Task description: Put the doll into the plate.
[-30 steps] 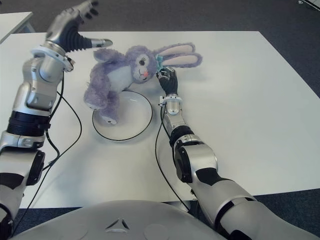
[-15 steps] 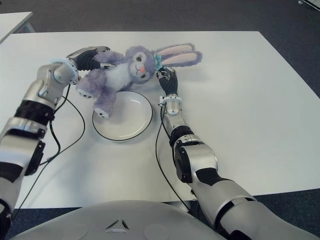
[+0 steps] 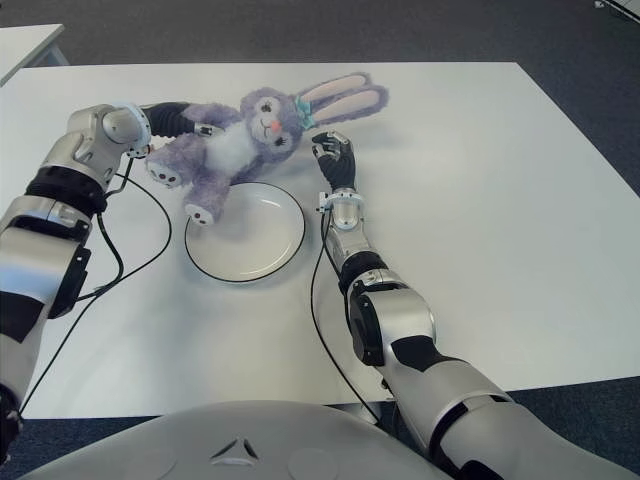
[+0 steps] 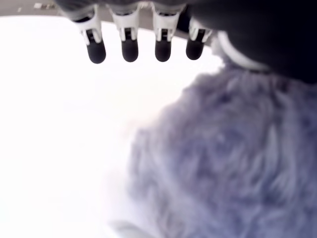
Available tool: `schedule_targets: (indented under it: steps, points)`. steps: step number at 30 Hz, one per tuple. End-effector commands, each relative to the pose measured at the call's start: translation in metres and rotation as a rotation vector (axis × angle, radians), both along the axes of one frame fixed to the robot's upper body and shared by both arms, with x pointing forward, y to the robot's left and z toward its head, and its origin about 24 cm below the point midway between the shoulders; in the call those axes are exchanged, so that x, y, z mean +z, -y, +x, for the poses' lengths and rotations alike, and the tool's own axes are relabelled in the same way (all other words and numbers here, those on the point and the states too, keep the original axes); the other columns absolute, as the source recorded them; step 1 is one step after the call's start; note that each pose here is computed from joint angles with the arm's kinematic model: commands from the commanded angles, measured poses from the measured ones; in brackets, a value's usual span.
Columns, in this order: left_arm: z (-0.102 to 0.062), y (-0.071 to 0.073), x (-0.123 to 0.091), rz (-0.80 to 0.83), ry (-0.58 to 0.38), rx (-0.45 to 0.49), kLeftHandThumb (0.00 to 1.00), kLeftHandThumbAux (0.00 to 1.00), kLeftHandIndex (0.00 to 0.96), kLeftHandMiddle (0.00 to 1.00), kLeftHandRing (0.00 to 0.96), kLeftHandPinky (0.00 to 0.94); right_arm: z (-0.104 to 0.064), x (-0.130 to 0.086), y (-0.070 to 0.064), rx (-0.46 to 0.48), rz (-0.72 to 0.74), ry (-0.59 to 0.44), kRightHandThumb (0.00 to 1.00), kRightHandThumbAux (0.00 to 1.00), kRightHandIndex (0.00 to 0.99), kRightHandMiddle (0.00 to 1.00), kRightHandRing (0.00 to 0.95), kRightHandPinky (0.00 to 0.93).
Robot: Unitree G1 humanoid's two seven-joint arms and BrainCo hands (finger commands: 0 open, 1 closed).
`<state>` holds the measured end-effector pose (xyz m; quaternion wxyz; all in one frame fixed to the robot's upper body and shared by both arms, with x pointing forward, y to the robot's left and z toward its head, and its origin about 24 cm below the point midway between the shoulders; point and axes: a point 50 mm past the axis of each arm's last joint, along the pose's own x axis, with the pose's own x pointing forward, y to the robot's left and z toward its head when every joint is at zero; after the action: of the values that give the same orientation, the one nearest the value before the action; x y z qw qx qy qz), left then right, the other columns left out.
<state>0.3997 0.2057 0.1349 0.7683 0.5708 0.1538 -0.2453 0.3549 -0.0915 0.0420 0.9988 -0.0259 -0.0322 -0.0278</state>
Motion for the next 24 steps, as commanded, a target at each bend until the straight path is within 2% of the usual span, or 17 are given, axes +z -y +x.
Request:
schedule_targets:
  steps: [1,3,4,5,6,8,10,13,15,16,17,20,24]
  points:
    - [-0.0095,0.0112,-0.0359,-0.019,-0.207,-0.04,0.06,0.308,0.0,0.0,0.0,0.037,-0.0724,-0.1052,-0.0003,-0.022,0.0,-0.481,0.682,0.739,0.411,0.369,0.364,0.342]
    - [-0.0095,0.0107,-0.0356,-0.026,-0.205,-0.044,0.058,0.317,0.0,0.0,0.0,0.048,-0.0725,-0.1052,-0.0004,-0.022,0.001,-0.48,0.681,0.739,0.411,0.368,0.363,0.343]
    - [-0.0097,0.0105,-0.0356,-0.032,-0.204,-0.044,0.051,0.33,0.0,0.0,0.102,0.229,-0.0725,-0.1051,-0.0005,-0.022,0.002,-0.48,0.682,0.739,0.411,0.368,0.363,0.347]
    - [-0.0098,0.0102,-0.0357,-0.036,-0.204,-0.044,0.045,0.348,0.0,0.042,0.177,0.322,-0.0725,-0.1051,-0.0006,-0.021,0.002,-0.479,0.682,0.739,0.411,0.368,0.363,0.345]
    - [-0.0099,0.0099,-0.0359,-0.043,-0.204,-0.041,0.044,0.35,0.0,0.049,0.19,0.337,-0.0725,-0.1051,-0.0006,-0.021,0.003,-0.479,0.682,0.739,0.411,0.368,0.362,0.345]
    - [-0.0097,0.0093,-0.0366,-0.067,-0.205,-0.02,0.036,0.404,0.0,0.196,0.304,0.408,-0.0726,-0.1051,-0.0006,-0.022,0.006,-0.479,0.681,0.739,0.411,0.368,0.36,0.336]
    - [-0.0094,0.0086,-0.0377,-0.098,-0.206,0.013,0.034,0.426,0.0,0.252,0.34,0.426,-0.0728,-0.1053,-0.0009,-0.022,0.007,-0.48,0.681,0.739,0.411,0.367,0.359,0.334]
    - [-0.0089,0.0079,-0.0387,-0.126,-0.208,0.051,0.044,0.477,0.09,0.336,0.421,0.498,-0.0729,-0.1054,-0.0011,-0.022,0.008,-0.481,0.68,0.739,0.41,0.366,0.358,0.336]
    - [-0.0087,0.0084,-0.0389,-0.12,-0.205,0.058,0.046,0.483,0.104,0.347,0.432,0.508,-0.0728,-0.1054,-0.0011,-0.024,0.007,-0.482,0.679,0.739,0.41,0.366,0.358,0.336]
    - [-0.0084,0.0094,-0.0391,-0.114,-0.196,0.06,0.059,0.491,0.191,0.433,0.497,0.569,-0.0728,-0.1054,-0.0011,-0.025,0.007,-0.482,0.679,0.74,0.41,0.366,0.357,0.34]
    - [-0.0082,0.01,-0.0392,-0.111,-0.19,0.063,0.071,0.505,0.319,0.579,0.626,0.69,-0.0727,-0.1053,-0.0011,-0.026,0.008,-0.482,0.679,0.74,0.409,0.366,0.357,0.341]
    - [-0.0079,0.0101,-0.0392,-0.127,-0.147,0.073,0.097,0.517,0.397,0.661,0.706,0.789,-0.0727,-0.1052,-0.0014,-0.029,0.009,-0.482,0.678,0.74,0.408,0.365,0.356,0.335]
    - [-0.0077,0.01,-0.0393,-0.146,-0.06,0.09,0.12,0.535,0.443,0.702,0.738,0.824,-0.0728,-0.1054,-0.0016,-0.03,0.007,-0.485,0.678,0.74,0.408,0.363,0.353,0.327]
